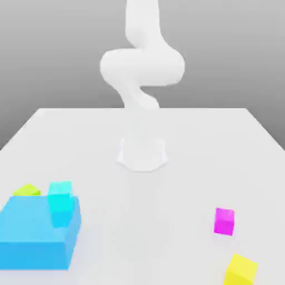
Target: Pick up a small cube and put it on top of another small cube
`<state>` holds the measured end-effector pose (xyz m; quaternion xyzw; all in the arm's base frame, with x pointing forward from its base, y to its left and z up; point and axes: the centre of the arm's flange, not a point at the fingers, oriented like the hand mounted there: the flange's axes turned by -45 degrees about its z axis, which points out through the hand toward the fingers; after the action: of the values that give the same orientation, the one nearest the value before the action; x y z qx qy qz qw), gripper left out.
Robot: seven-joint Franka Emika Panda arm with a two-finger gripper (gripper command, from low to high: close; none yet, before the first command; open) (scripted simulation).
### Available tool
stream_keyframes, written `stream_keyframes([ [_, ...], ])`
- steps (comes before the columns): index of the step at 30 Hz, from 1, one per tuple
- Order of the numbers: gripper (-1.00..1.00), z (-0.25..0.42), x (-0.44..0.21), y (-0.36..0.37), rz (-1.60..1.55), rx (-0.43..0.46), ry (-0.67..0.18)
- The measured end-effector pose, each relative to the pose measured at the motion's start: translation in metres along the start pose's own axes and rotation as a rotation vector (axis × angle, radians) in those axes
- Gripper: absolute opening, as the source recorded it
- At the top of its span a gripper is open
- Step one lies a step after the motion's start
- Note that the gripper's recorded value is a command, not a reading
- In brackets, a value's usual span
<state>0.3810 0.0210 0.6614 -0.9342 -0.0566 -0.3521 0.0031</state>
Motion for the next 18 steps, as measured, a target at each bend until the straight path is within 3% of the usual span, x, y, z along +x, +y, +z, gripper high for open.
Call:
stream_keyframes([
  [8, 0.00, 0.177, -0.069, -0.089, -0.411, 0.172, -0.245],
  [18, 0.00, 0.305, -0.249, -0.194, -0.953, 0.388, -0.508],
])
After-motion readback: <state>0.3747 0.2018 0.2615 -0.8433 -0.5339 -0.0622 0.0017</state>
